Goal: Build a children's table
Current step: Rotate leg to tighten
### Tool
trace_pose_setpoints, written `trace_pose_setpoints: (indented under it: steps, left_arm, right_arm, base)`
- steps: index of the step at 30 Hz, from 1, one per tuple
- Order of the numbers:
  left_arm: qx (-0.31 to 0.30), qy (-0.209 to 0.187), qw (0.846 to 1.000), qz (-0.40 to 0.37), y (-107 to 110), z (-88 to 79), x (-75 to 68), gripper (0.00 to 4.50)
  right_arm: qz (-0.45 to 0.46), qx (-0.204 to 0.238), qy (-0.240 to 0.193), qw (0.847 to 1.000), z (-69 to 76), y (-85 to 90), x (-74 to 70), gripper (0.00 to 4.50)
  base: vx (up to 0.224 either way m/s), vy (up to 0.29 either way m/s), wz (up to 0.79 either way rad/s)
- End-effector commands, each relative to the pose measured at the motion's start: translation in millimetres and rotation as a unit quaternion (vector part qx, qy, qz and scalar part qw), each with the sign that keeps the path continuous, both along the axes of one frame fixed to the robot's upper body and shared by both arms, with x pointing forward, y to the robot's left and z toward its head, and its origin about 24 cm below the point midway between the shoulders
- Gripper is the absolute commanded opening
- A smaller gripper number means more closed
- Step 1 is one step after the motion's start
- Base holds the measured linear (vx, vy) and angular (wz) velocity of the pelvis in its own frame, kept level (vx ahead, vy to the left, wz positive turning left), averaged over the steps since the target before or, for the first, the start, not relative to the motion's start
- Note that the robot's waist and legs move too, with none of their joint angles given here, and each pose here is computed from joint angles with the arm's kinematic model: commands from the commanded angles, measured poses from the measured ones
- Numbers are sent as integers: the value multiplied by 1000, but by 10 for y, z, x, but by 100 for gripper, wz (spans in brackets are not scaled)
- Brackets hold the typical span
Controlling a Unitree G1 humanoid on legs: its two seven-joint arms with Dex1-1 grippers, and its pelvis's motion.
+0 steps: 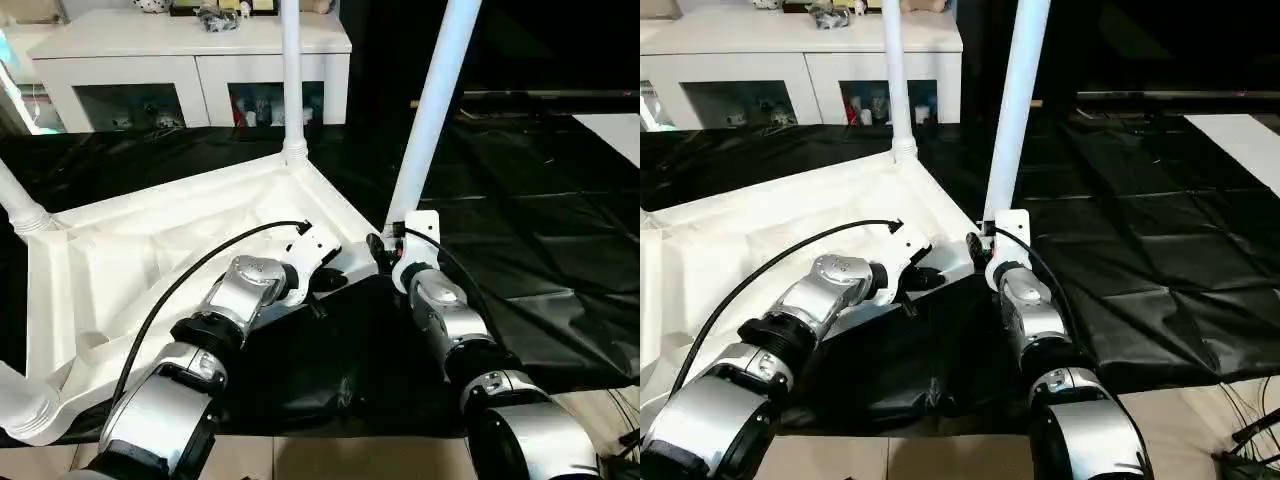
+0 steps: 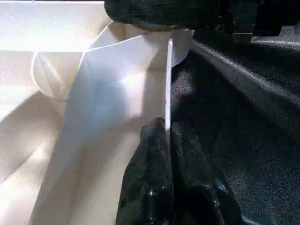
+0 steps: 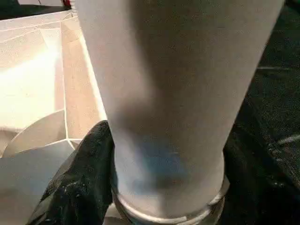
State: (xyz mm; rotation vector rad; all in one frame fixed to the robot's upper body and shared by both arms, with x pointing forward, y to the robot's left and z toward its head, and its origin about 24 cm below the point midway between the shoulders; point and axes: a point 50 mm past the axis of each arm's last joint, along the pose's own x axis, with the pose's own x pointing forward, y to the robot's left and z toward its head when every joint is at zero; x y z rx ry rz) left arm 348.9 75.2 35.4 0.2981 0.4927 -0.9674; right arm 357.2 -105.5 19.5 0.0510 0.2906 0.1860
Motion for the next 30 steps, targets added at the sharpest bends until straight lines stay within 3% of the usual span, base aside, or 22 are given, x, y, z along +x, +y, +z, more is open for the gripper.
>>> trace_pose_setpoints:
  steps: [1,4,6,8,12,17,20,23,30]
  left_arm:
    - [21,11,999,27,-1,-157,-49,0]
    - [20,6,1000,23,42,-150,-42,0]
    - [14,2,1000,12,63,-136,-46,0]
    - [13,3,1000,5,79,-136,-54,0]
    - [3,12,999,-30,170,-142,-109,0]
    - [-1,21,999,-50,300,-165,-155,0]
    - [-16,22,996,-80,377,-137,-197,0]
    - [-32,21,994,-103,421,-76,-221,0]
    - [-43,54,981,-183,527,24,-336,0]
  right_arm:
    - [56,35,39,997,-149,390,-140,341]
    - [51,44,20,997,-94,367,-105,343]
    - [55,38,5,998,-54,337,-80,382]
    - [58,33,-4,998,-30,312,-65,386]
    - [83,4,-40,996,83,149,-5,435]
    - [129,-30,-63,989,168,-52,12,443]
    - [199,-75,-74,974,223,-220,-14,443]
    - [295,-122,-76,945,239,-341,-102,443]
    - [461,-64,-51,884,310,-438,-373,443]
  base:
    - [0,0,0]
    - [0,0,0]
    - [0,0,0]
    - [0,0,0]
    - [0,0,0]
    - [0,0,0]
    - [54,-21,5]
    - [68,-7,1]
    - [26,2,0]
